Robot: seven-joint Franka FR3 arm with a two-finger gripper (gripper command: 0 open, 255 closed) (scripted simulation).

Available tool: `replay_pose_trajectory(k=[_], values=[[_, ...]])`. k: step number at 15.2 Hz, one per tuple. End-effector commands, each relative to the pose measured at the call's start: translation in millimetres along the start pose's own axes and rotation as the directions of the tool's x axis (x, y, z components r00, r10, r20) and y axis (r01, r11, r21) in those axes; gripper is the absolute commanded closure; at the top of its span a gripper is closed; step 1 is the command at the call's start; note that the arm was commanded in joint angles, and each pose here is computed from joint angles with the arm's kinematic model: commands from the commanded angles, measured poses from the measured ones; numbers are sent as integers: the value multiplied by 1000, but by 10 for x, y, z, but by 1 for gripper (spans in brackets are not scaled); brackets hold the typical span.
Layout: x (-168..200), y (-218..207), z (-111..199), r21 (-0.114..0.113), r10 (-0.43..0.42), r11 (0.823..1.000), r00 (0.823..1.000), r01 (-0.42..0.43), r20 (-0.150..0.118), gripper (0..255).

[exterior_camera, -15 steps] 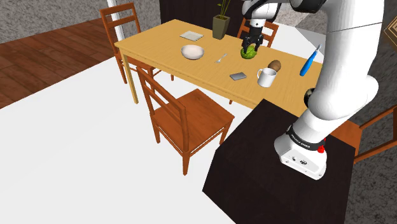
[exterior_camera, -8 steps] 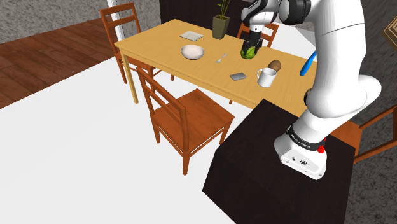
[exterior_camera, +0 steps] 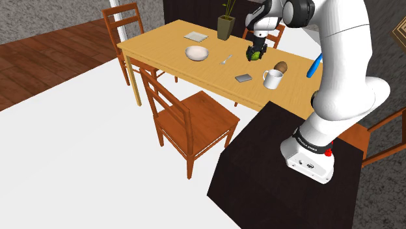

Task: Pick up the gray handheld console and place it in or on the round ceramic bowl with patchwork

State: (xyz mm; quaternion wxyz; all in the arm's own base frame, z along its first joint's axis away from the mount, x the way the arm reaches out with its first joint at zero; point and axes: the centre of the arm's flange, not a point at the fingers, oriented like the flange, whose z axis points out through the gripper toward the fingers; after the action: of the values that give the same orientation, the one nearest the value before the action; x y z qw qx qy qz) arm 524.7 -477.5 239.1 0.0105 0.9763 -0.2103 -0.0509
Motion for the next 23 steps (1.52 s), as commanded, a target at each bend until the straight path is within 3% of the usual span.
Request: replay_pose_trajectory(k=[1,4,5,14,15,16,17,18,19,20,21,22,23], values=[[1,0,5,0,0,1000,1000,0,0,0],[1,0,5,0,0,1000,1000,0,0,0],[1,0,5,0,0,1000,1000,0,0,255],[1,0,5,0,0,1000,1000,0,0,255],[1,0,5,0,0,1000,1000,0,0,0],[-84,-48,93,11,140,990,990,-140,-5,0],[-160,-107,182,22,278,960,961,-278,-8,0],[-227,-178,271,34,410,912,912,-410,-10,0],[-283,-258,359,45,534,845,845,-533,-10,0],[-326,-346,446,57,647,761,762,-646,-8,0],[-356,-440,533,68,748,662,664,-746,-5,0],[-372,-538,619,79,834,550,552,-831,0,0],[-374,-639,703,88,903,427,430,-900,7,0]])
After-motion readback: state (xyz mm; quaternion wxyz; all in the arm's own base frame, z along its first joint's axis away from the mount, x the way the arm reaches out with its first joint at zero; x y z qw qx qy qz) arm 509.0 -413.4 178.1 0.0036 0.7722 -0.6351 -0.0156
